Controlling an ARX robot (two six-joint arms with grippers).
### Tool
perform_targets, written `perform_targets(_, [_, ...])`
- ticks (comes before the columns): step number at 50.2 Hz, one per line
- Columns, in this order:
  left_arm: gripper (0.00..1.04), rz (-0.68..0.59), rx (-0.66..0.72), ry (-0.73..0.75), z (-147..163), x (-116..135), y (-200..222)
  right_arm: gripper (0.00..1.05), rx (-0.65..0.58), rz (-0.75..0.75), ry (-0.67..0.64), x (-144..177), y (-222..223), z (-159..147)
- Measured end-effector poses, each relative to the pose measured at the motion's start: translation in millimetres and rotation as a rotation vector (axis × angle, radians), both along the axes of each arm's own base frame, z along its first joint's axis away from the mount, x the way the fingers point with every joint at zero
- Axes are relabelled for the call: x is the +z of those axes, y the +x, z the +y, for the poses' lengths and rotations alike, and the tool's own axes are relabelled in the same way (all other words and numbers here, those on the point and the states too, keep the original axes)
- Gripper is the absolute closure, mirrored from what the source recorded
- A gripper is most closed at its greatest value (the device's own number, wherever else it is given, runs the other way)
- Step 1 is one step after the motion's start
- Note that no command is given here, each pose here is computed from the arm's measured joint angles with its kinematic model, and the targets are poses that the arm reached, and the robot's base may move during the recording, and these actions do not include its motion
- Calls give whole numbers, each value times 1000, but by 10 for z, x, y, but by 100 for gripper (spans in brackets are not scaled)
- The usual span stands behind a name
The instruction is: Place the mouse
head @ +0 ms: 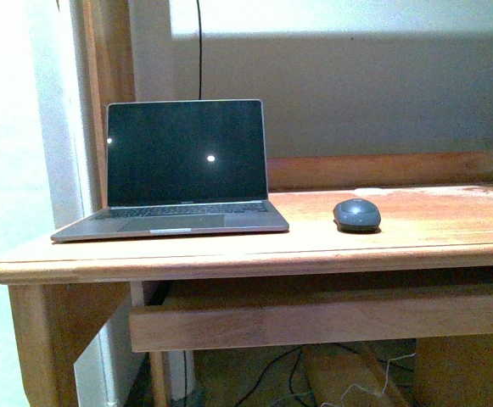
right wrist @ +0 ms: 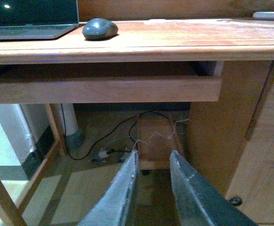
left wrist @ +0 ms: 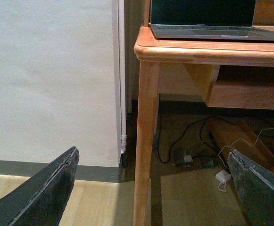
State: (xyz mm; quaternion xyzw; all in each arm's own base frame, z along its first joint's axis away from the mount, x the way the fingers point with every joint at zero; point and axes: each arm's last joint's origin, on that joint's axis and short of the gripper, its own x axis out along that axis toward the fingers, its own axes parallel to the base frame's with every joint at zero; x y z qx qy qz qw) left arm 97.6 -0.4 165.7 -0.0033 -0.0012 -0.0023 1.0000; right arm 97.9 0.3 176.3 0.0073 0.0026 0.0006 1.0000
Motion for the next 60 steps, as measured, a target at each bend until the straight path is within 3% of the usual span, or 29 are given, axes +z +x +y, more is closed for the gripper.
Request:
perform_targets(7, [8,0,0,0,0,0,0,102,1,-6,-11,-86,-5,0])
perform_targets(19, [8,0,0,0,0,0,0,102,0,-13,-10,-80,-8,-1])
perform_targets(46, [8,0,0,0,0,0,0,11,0,-14,-11,-80,-8,-1])
perform_targets(49, [8,0,0,0,0,0,0,6,0,-14,-11,-80,-8,-1])
perform_targets(60, [8,0,0,0,0,0,0,7,0,-14,-11,-80,-8,-1])
